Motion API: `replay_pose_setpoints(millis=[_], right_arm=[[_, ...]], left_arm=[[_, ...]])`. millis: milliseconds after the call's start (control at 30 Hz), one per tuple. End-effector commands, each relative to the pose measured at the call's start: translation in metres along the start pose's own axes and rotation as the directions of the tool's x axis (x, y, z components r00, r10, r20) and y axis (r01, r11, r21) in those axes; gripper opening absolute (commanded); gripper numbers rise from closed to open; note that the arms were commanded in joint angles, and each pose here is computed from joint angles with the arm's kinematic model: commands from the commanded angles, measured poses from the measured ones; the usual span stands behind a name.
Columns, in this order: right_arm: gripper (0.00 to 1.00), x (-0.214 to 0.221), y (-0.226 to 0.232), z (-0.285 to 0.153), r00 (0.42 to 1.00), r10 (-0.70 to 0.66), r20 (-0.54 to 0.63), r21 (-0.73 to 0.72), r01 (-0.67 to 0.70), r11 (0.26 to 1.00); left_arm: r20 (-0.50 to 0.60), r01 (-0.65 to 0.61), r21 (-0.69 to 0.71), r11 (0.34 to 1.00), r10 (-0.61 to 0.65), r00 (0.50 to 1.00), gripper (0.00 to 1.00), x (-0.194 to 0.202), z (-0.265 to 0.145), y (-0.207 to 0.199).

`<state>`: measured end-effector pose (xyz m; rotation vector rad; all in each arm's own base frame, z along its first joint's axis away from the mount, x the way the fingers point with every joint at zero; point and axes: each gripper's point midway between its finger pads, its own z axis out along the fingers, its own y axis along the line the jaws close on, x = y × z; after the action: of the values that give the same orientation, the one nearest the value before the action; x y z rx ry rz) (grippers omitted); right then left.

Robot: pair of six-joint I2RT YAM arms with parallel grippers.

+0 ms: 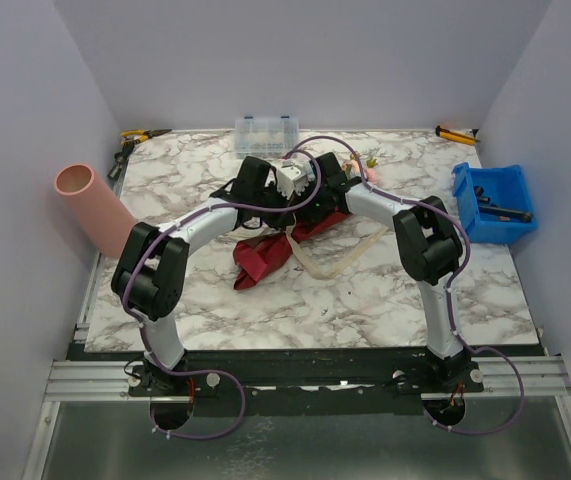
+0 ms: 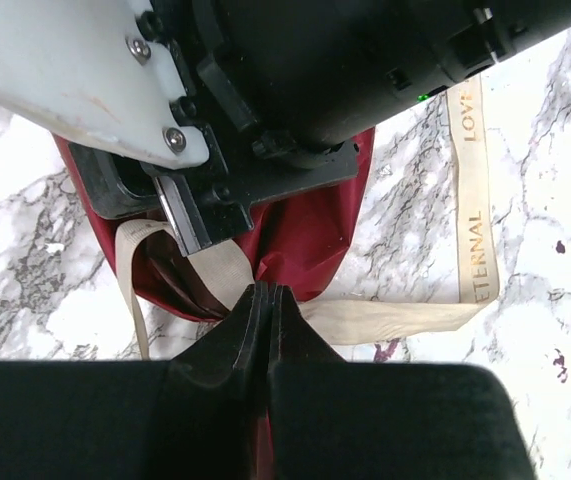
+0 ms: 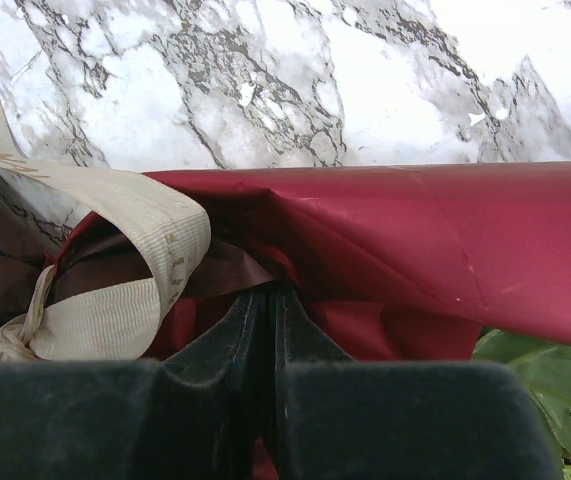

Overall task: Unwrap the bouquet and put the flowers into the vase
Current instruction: Untie the ribbon from the wrapping paper.

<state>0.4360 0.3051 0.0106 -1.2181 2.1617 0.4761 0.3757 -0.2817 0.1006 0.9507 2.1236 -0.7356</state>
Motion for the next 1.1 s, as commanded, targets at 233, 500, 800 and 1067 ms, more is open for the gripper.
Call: replay_pose_setpoints(millis=[233,500,800,1067], right_arm=[[0.10,0.165,0.040,0.018,0.876,0.087,-0.475,-0.057,-0.129,0.990],[0.10,0.166,0.040,0.018,0.875,0.087,-0.477,-0.057,-0.130,0.990],[0.10,0.165,0.040,0.018,0.875,0.087,-0.476,-0.057,-0.129,0.990],[0.10,0.166,0.040,0.017,0.874,0.087,-0.478,-0.057,-0.129,0.990]], left_arm=[[-0.083,-0.014,-0.013,1.000,0.013,0.996,0.39,0.027,0.005,0.005],[-0.103,-0.005,-0.021,1.000,0.003,0.995,0.39,0.033,0.013,0.010],[-0.122,0.000,-0.019,1.000,-0.003,0.992,0.31,0.040,0.019,0.011],[-0.061,-0.004,-0.014,1.000,0.004,0.998,0.00,0.013,0.009,0.005]])
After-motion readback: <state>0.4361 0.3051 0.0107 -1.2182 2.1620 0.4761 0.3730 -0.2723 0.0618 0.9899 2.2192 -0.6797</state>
